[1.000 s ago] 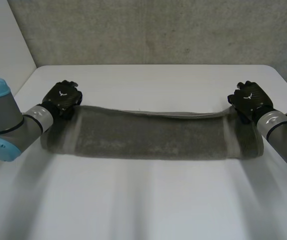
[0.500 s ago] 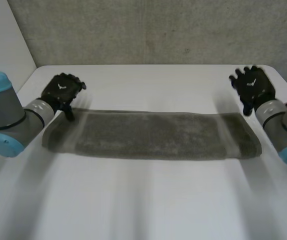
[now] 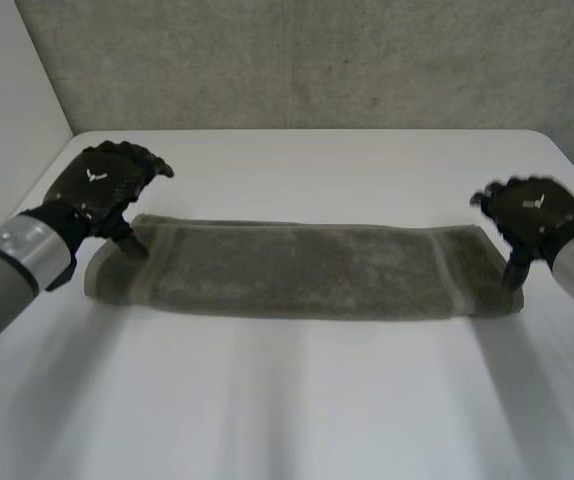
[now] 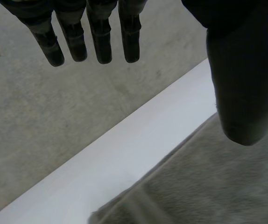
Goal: Fold the towel.
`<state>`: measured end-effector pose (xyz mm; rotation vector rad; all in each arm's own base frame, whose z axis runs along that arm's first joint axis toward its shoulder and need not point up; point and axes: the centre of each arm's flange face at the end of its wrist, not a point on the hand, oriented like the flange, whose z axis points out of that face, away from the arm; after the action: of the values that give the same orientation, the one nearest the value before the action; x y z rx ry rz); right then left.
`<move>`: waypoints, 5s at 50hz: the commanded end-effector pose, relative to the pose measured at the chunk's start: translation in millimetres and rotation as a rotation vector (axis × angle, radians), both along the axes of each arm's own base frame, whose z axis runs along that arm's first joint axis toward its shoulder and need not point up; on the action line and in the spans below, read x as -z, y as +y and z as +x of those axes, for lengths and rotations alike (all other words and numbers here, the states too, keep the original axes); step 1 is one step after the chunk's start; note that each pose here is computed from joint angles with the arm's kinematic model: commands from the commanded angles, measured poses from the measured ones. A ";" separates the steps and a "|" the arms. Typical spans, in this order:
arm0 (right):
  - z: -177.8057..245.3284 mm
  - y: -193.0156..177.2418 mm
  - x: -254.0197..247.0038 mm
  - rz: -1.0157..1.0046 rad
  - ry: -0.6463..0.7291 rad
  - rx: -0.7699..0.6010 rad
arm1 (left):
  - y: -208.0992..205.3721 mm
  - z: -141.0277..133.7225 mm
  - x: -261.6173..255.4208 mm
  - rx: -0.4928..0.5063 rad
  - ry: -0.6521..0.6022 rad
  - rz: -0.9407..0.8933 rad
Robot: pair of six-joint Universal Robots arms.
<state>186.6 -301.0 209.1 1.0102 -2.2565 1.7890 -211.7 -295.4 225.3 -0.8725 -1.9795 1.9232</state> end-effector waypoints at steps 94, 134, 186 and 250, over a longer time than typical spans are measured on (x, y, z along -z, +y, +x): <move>193.1 103.5 11.8 -0.491 0.119 -0.489 | 9.0 12.1 44.1 -0.019 0.124 0.063; 54.6 45.5 82.5 0.231 -0.246 -0.128 | 73.6 -38.7 50.9 0.184 0.101 0.110; 220.1 145.5 30.2 -0.104 -0.234 -0.745 | 8.5 14.5 -24.5 -0.023 0.275 -0.079; 44.3 42.4 26.4 0.118 -0.355 -0.023 | 70.7 -119.8 81.3 0.181 0.224 0.361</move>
<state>231.0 -259.4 183.9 0.7865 -2.5859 2.0070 -321.1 -226.5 151.3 -0.6730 -1.9426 1.4265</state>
